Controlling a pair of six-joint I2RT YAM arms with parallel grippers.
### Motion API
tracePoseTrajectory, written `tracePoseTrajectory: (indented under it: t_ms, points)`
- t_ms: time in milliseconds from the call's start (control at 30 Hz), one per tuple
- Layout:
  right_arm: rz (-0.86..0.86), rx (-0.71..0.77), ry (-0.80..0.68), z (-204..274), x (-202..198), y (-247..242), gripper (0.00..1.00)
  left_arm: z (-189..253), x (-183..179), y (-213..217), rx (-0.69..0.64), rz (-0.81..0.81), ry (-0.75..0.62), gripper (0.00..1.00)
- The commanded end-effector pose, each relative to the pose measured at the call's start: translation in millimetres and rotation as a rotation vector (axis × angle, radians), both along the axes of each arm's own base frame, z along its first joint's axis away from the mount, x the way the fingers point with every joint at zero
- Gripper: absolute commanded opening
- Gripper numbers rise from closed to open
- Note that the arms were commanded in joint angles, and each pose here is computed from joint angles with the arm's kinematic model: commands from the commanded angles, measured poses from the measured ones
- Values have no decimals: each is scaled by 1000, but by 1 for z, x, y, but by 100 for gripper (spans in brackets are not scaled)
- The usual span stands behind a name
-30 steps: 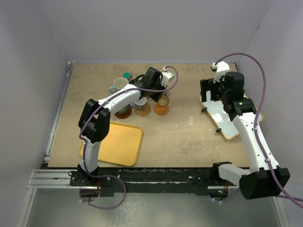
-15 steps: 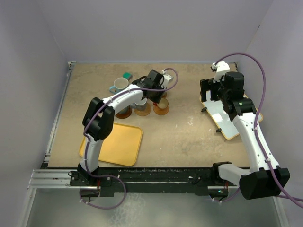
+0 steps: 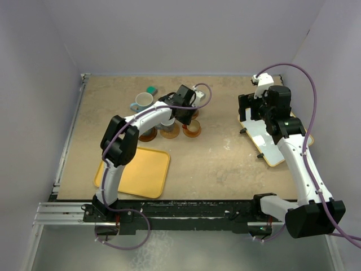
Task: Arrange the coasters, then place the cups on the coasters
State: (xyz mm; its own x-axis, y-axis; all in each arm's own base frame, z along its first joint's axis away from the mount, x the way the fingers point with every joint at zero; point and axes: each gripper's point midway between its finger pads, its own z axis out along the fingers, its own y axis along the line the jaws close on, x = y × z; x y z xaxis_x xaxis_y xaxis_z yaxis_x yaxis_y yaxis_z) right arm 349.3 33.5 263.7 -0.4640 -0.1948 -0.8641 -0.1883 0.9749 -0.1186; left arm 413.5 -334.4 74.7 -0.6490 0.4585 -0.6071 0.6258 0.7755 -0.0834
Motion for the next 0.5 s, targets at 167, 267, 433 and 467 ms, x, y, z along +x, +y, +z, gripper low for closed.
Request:
tracePoseTrajectory:
  t_ms: [167,267,433,467]
  points:
    - [5,3,-48,13,2,0,100,22,20,-2,-89,52,-14,3]
    - [5,2,-45,12,3,0,100,22,22,0,-93,56,-11,3]
    - [6,0,-43,11,3,0,100,18,22,-1,-94,51,3,3]
    - [7,-1,-42,11,3,0,100,18,21,-2,-96,49,5,3]
